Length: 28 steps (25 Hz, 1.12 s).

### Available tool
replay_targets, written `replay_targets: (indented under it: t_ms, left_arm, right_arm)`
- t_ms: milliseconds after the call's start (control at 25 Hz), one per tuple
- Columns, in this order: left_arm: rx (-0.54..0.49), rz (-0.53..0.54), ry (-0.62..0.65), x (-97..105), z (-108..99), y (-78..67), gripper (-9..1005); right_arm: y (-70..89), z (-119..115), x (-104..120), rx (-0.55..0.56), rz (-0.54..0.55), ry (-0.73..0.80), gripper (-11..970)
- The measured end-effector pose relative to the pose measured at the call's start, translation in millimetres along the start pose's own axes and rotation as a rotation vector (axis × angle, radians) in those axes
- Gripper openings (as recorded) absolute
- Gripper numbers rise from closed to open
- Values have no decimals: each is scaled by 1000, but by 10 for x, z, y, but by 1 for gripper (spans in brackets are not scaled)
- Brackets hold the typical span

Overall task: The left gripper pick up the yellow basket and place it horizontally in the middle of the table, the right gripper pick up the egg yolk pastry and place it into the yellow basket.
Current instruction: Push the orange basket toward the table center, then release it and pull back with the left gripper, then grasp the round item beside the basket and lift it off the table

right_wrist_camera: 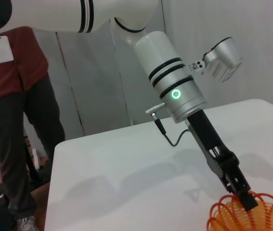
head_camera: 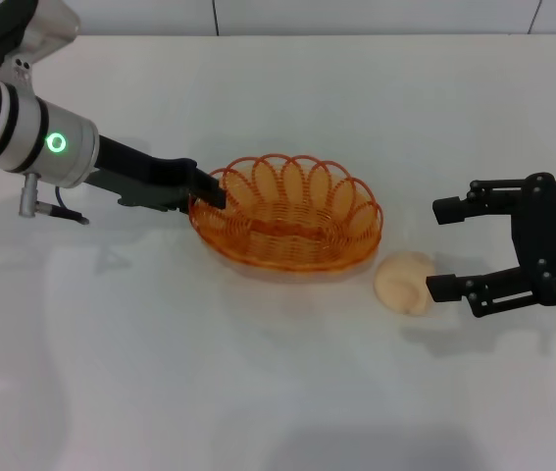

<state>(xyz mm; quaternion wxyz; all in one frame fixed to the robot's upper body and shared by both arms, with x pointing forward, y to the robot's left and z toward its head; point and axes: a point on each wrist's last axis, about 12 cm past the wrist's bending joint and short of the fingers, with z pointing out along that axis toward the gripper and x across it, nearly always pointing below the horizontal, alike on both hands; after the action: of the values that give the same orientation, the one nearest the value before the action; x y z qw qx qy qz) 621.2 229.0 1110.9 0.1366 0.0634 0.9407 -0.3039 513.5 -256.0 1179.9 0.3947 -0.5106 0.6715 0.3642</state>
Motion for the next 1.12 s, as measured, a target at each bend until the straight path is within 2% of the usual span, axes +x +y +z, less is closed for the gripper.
replay_targets:
  t_ms: [160,320,600,800,960,1120]
  left_arm:
    - [11,-1,-10,-15,-20,-4,429]
    - [20,7,-17,-43,-69,-1,517]
    - [55,48,-92,-131,-308,9,671]
    - [66,121,-163,-210,-505,16,874]
    - [45,230,-188,-240,-625,26,873]
    - [47,391,-192,-213,-730,7,872]
  right_arm:
    - [-2,-13,6,6,3,-1,842]
    - [-9,-48,15,16,7,-6,841]
    - [-16,-47,21,15,12,-6,841]
    - [-24,-38,32,18,21,-8,841]
    - [-40,-30,40,23,47,-1,841]
    - [-84,-7,45,43,71,30,841]
